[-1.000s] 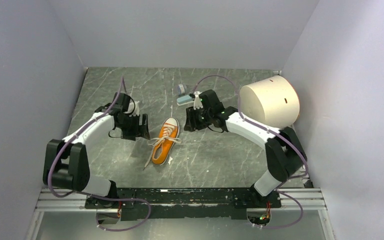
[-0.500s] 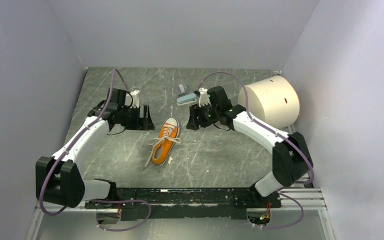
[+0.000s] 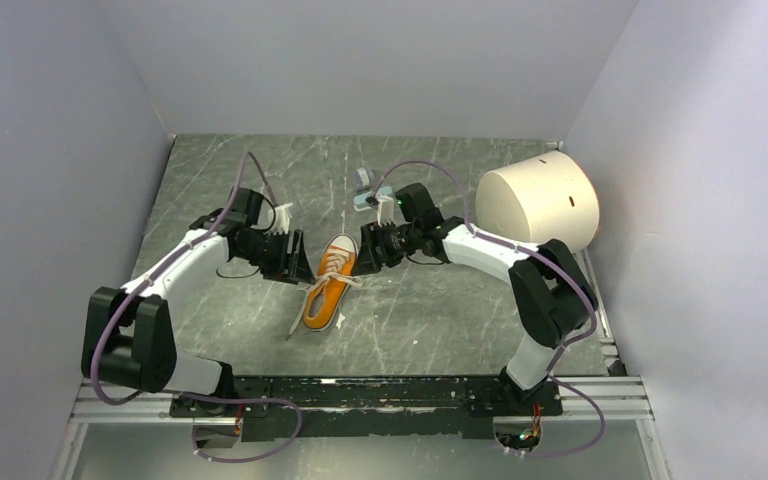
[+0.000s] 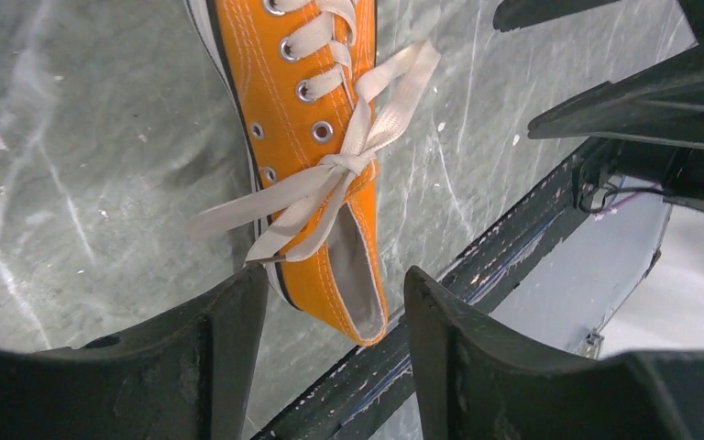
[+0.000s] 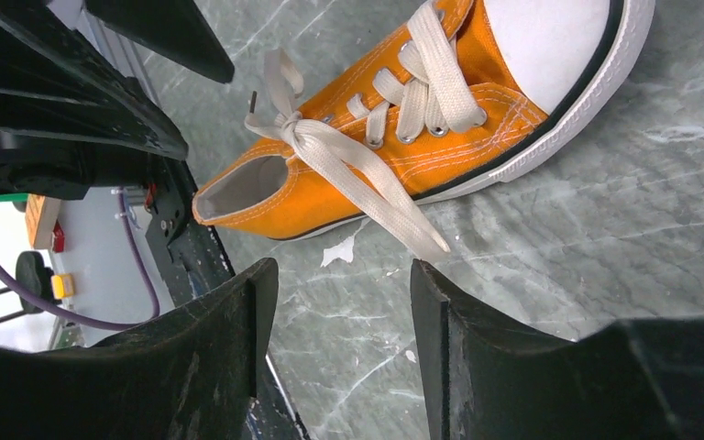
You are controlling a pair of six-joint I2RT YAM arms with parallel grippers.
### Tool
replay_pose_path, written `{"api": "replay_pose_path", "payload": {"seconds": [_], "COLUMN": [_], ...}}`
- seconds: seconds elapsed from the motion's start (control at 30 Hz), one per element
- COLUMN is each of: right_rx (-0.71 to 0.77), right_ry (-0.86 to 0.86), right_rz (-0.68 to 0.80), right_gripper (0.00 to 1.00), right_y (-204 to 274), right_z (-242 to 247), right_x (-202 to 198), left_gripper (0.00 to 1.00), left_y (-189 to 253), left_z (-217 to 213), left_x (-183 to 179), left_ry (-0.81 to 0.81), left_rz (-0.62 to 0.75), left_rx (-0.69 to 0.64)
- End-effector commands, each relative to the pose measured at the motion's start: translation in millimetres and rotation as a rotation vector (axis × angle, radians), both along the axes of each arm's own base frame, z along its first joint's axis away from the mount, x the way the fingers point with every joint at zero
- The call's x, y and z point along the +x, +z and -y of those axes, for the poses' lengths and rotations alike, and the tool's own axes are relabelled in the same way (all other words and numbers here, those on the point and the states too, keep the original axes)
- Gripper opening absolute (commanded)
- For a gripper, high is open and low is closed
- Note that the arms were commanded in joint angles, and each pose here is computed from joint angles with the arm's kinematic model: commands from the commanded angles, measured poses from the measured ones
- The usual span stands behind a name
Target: Tie the shoes
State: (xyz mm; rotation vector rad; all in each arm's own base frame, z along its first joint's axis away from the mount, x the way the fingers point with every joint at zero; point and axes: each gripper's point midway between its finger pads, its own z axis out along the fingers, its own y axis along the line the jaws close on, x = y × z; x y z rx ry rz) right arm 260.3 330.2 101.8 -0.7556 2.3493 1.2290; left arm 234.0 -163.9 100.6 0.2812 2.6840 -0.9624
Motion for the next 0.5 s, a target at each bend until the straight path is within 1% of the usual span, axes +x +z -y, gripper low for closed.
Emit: {"api": "replay_pose_path", "payload": {"seconds": [0.0, 0.07, 0.2, 0.3, 0.4, 0.47], "right_rx": [0.028, 0.028, 0.023, 0.028, 0.022, 0.020], "right_ry": [0.025, 0.022, 0.017, 0.007, 0.006, 0.005], "right_rz": [0.004, 0.011, 0.013, 0.011, 0.000, -0.002], "right_gripper": [0.58, 0.57, 0.56, 0.55, 0.54, 0.53], "right_y": [4, 5, 7, 7, 4, 4], "right_z": [-4, -4, -2, -1, 0, 2], "right_x": [-2, -2, -1, -3, -6, -8], "left_gripper": [0.59, 0.54, 0.55, 0.53, 0.42, 0.39], "left_y": [-5, -9, -14, -21, -26, -28], "left_z": [11, 12, 19, 25, 25, 24], "left_x": [-9, -9, -10, -9, -6, -6], "left_ry": [-0.101, -0.112, -0.131, -0.154, -0.164, -0.161], "left_rz": [-0.019, -0.040, -0.038, -0.027, -0.024, -0.018], "left_rx": [-0.030, -0.023, -0.010, 0.011, 0.056, 0.080]}}
